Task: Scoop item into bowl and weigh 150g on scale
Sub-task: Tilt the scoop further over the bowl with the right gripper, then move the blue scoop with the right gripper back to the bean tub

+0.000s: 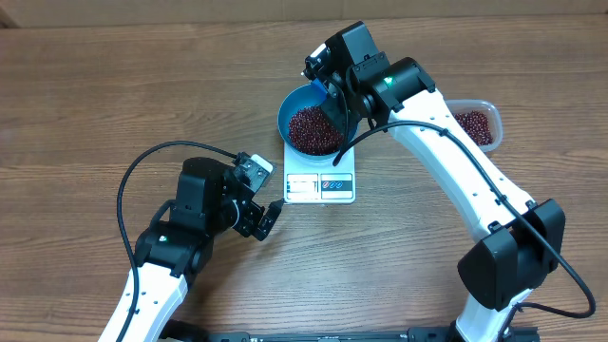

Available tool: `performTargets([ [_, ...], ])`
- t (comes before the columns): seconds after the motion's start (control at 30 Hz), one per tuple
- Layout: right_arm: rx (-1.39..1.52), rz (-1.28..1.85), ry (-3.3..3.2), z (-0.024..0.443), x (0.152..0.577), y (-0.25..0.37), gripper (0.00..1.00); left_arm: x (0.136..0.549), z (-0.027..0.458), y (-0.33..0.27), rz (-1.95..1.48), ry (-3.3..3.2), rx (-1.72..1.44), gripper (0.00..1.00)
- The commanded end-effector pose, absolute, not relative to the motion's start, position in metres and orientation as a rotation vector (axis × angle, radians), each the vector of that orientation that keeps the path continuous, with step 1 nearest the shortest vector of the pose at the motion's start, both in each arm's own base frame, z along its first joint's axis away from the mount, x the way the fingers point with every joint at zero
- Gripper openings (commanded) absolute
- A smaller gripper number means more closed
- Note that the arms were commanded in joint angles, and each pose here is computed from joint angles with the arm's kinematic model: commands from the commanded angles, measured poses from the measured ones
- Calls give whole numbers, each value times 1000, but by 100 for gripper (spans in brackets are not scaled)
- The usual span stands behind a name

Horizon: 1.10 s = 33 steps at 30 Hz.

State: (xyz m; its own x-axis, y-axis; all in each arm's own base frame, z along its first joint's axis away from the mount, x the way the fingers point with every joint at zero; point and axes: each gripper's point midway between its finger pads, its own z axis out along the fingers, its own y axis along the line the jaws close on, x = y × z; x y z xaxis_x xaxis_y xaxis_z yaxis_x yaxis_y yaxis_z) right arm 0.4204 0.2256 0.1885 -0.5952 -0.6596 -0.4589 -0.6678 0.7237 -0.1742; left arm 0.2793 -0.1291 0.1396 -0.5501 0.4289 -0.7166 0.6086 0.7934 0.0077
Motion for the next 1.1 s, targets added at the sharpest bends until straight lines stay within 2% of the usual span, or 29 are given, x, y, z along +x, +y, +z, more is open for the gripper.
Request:
performTargets([
  [0.0, -932, 59, 2332, 234, 423, 230, 4, 278, 140, -128, -312, 2233, 760, 99],
  [0.23, -805, 120, 2271, 279, 428, 202, 4, 278, 140, -128, -312, 2233, 760, 100],
  [0.47, -508, 75, 2356, 292, 440, 120, 4, 278, 140, -128, -312, 2233, 760, 100],
  [0.73, -90, 14, 2573, 251, 432, 10, 4, 278, 140, -128, -312, 2233, 760, 99],
  [1.07, 64, -205, 2734, 185, 413, -43, 4, 278, 140, -128, -312, 2233, 760, 100],
])
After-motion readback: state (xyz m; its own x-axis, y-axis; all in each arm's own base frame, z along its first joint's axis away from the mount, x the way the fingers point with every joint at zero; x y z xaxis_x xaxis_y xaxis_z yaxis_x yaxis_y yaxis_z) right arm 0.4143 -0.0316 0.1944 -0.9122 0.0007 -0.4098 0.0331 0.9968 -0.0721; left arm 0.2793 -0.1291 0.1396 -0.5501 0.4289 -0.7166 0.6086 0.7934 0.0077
